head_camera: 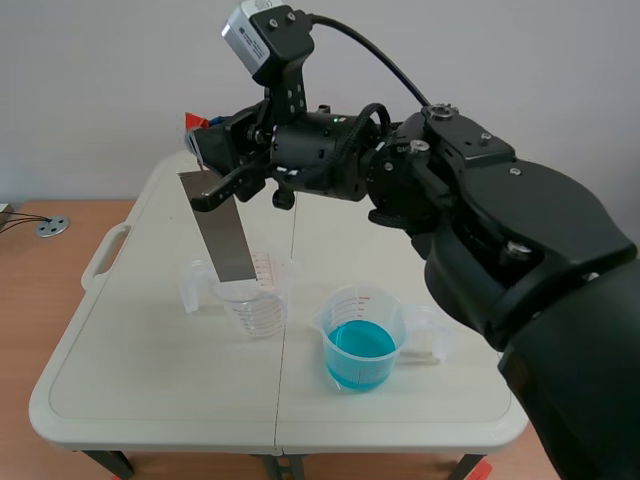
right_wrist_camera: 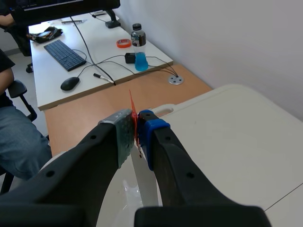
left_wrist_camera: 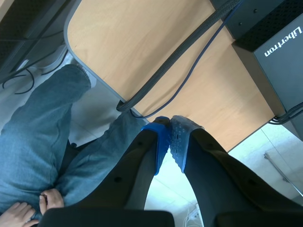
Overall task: Hold the metal plate by the orange handle, dip it into the blue solution, take it out and point at it, then put the plate back in the beaker on the left.
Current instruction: 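Move the plate over the blue solution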
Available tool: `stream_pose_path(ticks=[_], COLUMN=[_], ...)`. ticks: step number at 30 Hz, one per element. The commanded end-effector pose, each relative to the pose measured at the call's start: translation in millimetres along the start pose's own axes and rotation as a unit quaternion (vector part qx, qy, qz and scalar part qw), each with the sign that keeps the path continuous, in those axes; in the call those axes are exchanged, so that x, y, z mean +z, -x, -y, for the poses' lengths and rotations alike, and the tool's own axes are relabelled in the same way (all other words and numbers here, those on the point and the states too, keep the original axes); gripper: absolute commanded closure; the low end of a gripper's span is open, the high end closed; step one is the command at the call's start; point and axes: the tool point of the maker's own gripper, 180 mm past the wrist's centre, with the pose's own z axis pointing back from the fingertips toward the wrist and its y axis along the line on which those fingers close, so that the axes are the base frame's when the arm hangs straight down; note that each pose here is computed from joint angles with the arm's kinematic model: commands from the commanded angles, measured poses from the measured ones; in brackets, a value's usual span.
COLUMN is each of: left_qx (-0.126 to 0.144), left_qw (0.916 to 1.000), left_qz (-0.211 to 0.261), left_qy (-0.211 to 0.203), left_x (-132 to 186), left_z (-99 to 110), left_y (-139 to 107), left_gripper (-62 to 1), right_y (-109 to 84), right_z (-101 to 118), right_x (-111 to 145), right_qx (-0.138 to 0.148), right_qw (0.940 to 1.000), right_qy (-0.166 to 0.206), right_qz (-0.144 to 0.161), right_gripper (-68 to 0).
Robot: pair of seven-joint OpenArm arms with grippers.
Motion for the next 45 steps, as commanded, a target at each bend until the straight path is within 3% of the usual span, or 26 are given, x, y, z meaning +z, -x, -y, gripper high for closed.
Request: stream_pose_path(ticks=[1,21,30,45], left_qx=[0.002,0.002,0.002,0.002], left_qw=[1.0000,1.0000,1.0000,1.0000], left_qz=[0.004,0.004,0.004,0.005], left_qy=[0.002,0.002,0.002,0.002], left_x=[1,1,1,1], left_z=[1,1,1,1], left_y=[-2,-2,-2,-2], left_gripper=[-3.4,-3.4,-3.4,-3.4], right_y=[-19.4,-77.9,-94.5,-103.4], right_z=[2,-14,-22,-44], right_x=[1,39,60,99], right_qx=[0.017,0.088,0.102,0.118], right_qw=[0.9996,0.9925,0.9890,0.9853], right_qy=[0.001,0.044,0.065,0.095], right_qz=[0.022,0.073,0.085,0.079], right_gripper=[-1.5,-1.5,-1.5,-1.5])
